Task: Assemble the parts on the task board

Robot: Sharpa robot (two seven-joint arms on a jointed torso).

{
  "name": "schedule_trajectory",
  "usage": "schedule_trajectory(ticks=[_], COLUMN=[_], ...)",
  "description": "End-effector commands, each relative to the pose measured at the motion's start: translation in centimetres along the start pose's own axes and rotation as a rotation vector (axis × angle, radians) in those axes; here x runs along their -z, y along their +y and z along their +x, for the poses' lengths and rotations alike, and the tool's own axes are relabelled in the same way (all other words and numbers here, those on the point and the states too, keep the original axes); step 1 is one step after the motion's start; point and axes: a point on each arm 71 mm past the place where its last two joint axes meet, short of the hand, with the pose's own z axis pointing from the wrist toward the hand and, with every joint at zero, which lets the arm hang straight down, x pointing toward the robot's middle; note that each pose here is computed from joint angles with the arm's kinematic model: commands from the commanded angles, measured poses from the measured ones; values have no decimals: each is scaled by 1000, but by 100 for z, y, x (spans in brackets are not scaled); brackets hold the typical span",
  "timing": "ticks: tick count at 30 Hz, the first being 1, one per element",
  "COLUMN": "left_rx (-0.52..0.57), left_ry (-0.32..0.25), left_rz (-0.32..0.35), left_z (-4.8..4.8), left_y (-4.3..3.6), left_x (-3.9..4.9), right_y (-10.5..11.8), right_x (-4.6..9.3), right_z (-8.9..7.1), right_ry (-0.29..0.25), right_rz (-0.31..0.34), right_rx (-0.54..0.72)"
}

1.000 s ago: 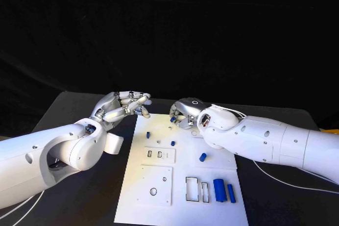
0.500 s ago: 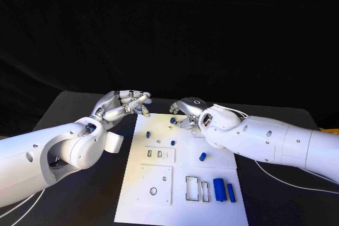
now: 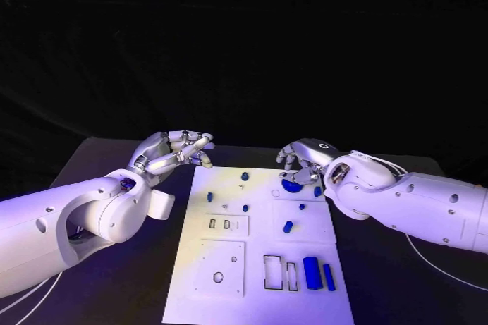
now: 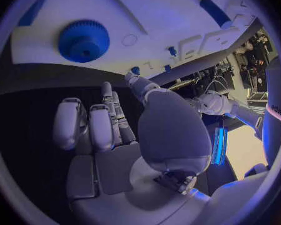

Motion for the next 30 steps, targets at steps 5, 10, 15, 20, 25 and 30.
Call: schedule_trajectory(ticks=[5,10,15,20,25,30], left_rx=[14,14,14,14,14,14], left_ry=[15,15,15,15,14,14], left_rz=[0,-2,-3,-4,-4,-5], left_z=[0,-4,-7,-8,-12,-12], left_y=[-2,4,8,9,10,8], left_x=[-12,-18,-22,-23,-21,-19], right_y=[-235,-322,-332,-306,-281,-289], right_x=[167,192,173,140,115,87], right_z=[7,37,96,143,183,210], right_ry=[80,117,144,161,175,181], right_rz=[102,138,148,146,142,146], right_rx=[-103,-118,-125,-130,-134,-134])
